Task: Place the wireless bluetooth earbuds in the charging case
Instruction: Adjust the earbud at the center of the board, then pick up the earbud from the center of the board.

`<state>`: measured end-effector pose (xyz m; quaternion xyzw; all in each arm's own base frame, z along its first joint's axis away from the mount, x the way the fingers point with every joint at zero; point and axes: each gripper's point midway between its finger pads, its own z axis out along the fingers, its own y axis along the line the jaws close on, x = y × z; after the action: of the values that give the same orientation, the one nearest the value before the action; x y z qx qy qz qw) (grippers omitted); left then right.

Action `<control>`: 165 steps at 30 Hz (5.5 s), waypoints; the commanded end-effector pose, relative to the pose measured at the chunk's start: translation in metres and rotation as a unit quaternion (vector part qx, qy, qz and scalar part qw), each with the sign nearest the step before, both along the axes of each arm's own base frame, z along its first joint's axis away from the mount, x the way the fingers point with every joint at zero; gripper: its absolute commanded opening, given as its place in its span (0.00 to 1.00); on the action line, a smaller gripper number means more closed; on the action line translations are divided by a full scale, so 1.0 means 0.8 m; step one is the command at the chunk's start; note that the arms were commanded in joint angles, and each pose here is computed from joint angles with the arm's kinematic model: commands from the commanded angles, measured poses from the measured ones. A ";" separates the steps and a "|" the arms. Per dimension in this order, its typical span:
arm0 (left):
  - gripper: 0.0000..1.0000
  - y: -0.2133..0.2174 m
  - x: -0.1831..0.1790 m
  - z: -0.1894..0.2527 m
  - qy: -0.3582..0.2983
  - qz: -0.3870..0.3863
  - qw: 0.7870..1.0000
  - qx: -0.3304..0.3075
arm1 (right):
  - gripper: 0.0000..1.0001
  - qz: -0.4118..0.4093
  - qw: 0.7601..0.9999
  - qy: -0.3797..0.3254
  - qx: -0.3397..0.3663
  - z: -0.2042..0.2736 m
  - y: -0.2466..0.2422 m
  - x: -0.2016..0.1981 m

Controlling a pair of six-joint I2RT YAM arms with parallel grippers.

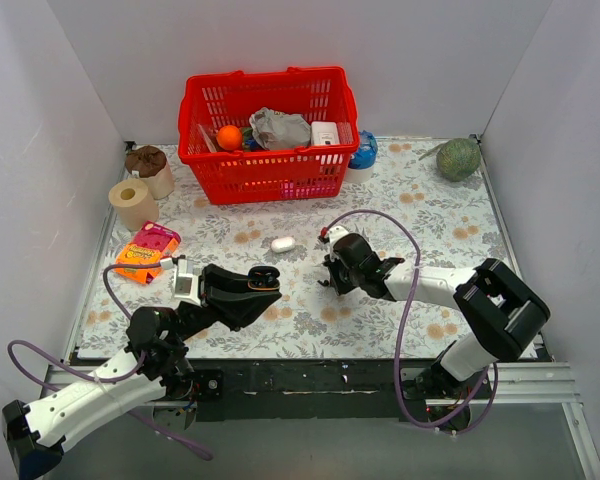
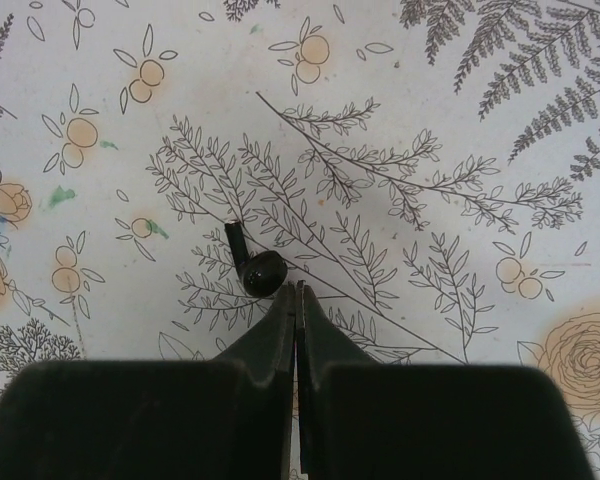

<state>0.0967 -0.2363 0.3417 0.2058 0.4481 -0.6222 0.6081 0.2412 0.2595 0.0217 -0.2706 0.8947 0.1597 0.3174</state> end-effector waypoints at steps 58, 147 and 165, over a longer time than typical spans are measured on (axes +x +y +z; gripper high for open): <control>0.00 0.006 -0.002 -0.008 -0.007 0.010 1.000 0.010 | 0.01 0.002 0.996 0.041 -0.073 -0.048 -0.041 -0.029; 0.00 0.011 -0.001 -0.013 0.002 0.015 1.000 0.013 | 0.33 -0.029 0.992 0.024 -0.121 -0.009 -0.025 0.033; 0.00 0.012 -0.004 -0.012 0.005 0.011 1.000 0.009 | 0.53 -0.175 0.980 0.094 -0.024 0.017 -0.011 0.025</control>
<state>0.0958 -0.2302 0.3255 0.2057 0.4679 -0.6098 0.6057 0.2641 0.2411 0.0218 -0.1659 0.9495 0.0719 0.2563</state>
